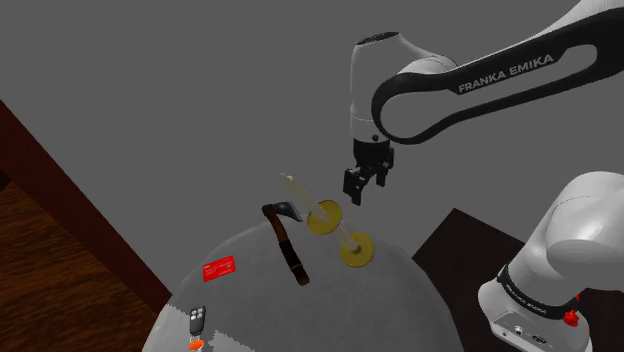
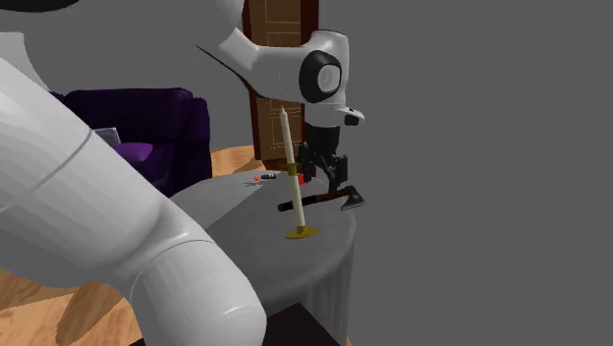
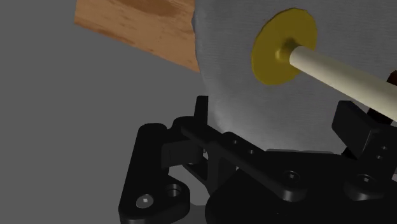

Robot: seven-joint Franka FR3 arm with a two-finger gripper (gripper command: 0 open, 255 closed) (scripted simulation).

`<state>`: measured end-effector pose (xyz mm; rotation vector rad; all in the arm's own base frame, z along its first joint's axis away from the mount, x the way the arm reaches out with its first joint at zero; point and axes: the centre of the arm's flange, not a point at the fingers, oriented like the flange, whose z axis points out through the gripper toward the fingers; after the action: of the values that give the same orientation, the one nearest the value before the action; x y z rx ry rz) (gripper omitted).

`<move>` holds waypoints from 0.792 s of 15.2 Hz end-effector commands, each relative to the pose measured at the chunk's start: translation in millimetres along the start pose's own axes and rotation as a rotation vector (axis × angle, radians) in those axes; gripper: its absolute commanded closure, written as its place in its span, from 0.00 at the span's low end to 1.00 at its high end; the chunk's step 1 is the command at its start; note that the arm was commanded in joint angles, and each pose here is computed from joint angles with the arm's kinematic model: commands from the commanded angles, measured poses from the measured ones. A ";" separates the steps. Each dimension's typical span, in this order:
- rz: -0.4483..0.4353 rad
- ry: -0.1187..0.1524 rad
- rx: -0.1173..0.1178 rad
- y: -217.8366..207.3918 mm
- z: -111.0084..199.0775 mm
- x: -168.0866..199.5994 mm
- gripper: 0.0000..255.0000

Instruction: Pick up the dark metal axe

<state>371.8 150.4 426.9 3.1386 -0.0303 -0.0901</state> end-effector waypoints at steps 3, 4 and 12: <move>0.053 0.019 0.023 -32.4 26.3 25.3 0.00; 0.066 0.023 0.028 -40.7 33.2 31.3 0.00; 0.167 0.055 0.070 -105.3 85.8 84.5 0.00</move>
<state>447.8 243.1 341.4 3.1860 -0.2758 -0.0105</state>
